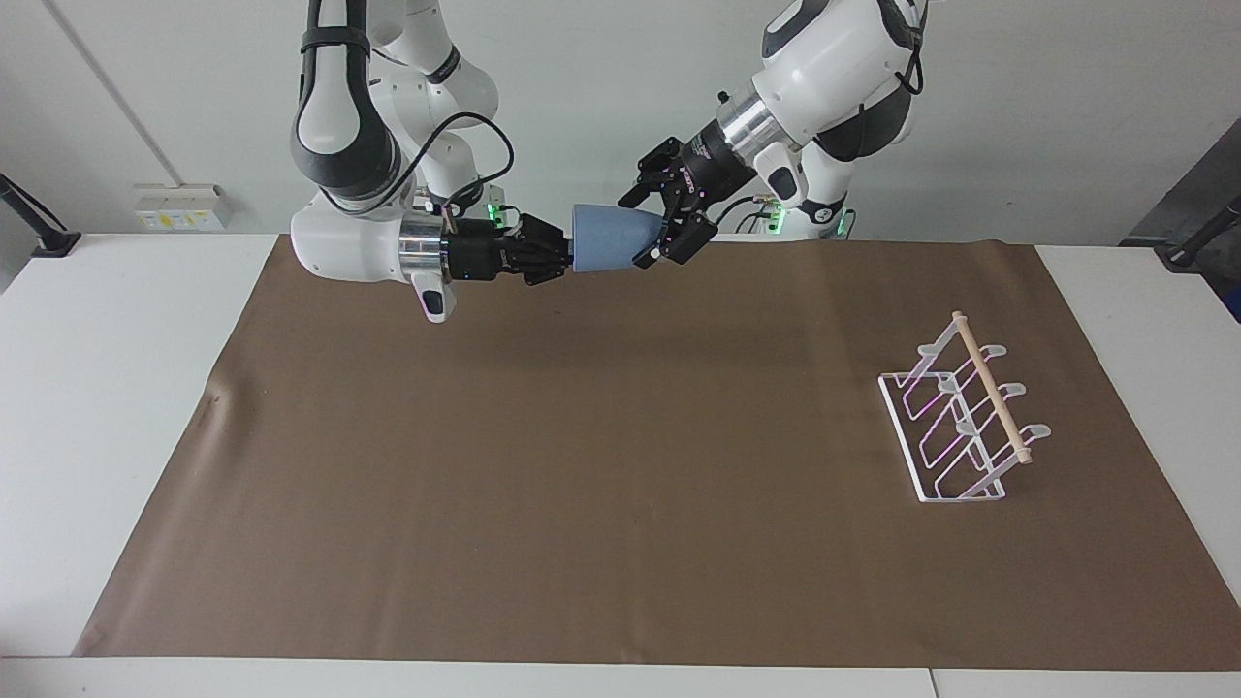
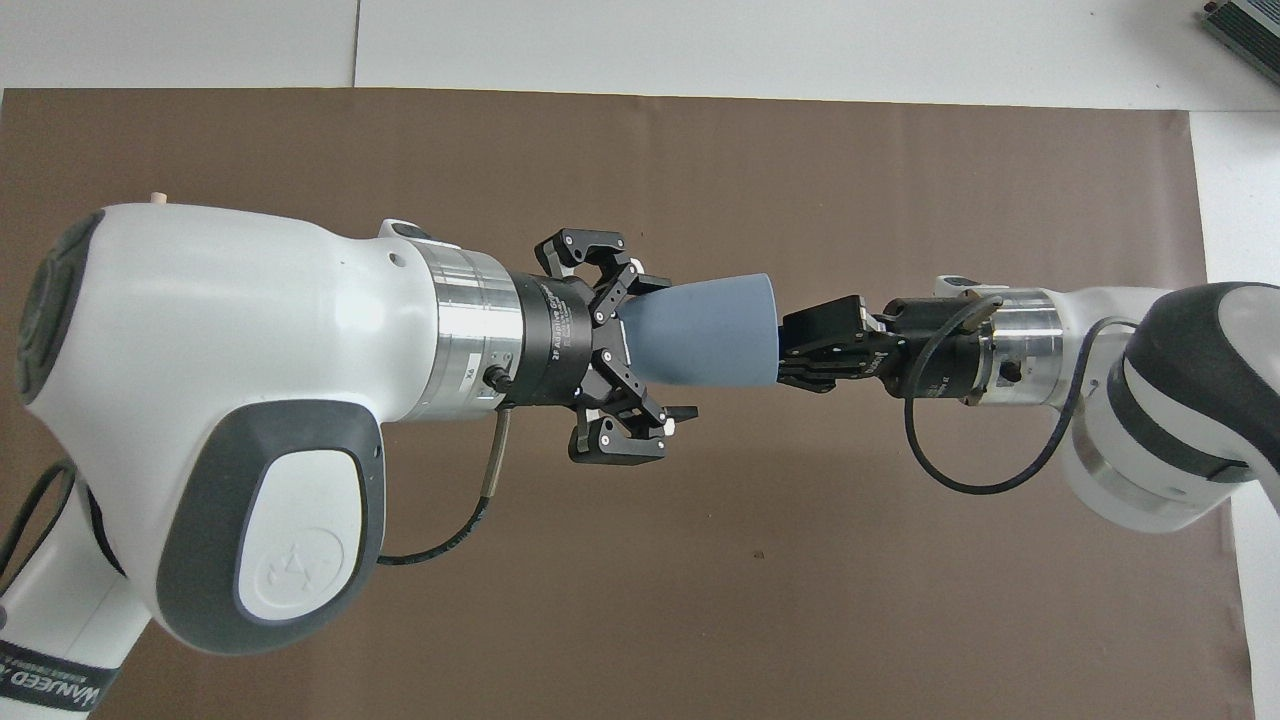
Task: Hang cup on cup holder
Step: 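Close the left gripper around the cup's open end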
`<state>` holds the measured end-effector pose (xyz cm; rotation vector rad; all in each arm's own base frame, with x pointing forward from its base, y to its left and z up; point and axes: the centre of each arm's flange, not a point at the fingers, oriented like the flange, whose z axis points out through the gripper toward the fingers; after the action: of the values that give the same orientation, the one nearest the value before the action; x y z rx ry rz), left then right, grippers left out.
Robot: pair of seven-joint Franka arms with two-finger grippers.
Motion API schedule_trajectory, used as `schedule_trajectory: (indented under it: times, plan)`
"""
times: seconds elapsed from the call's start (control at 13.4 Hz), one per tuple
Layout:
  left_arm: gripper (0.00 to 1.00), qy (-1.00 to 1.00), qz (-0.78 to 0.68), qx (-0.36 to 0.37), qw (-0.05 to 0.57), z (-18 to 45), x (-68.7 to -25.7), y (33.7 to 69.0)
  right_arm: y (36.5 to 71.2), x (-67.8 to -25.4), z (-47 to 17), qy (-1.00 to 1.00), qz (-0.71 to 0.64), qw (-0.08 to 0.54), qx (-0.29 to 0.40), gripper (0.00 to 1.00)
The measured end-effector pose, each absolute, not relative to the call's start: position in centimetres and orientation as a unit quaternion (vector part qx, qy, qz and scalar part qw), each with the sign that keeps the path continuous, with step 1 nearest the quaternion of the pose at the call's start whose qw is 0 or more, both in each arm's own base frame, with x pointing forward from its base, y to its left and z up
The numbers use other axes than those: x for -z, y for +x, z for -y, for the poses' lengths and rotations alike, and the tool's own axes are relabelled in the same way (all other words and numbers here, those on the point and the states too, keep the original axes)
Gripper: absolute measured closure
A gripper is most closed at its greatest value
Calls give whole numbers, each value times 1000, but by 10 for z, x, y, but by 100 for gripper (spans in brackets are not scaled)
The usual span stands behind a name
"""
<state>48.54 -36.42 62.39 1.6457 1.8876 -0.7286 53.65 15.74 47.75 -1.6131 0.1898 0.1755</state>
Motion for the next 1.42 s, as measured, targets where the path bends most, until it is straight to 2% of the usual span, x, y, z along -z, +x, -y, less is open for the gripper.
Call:
schedule_trajectory:
  times: [0.37,0.52,1.19,1.34,1.42]
  plan:
    - [0,613,-695,261,271,371,-625,483,535,-478,-158,-719,-84,685,-80,95]
    - [20,610,-696,254,282,372,-627,484,535,-477,-157,-719,-84,686,-80,95]
    - [21,615,-693,244,287,376,-629,482,536,-477,-153,-718,-85,686,-79,95]
    - [21,615,-693,246,286,380,-627,480,535,-478,-155,-718,-86,686,-81,80]
    - [21,615,-693,246,286,383,-626,478,535,-478,-155,-717,-88,686,-84,79]
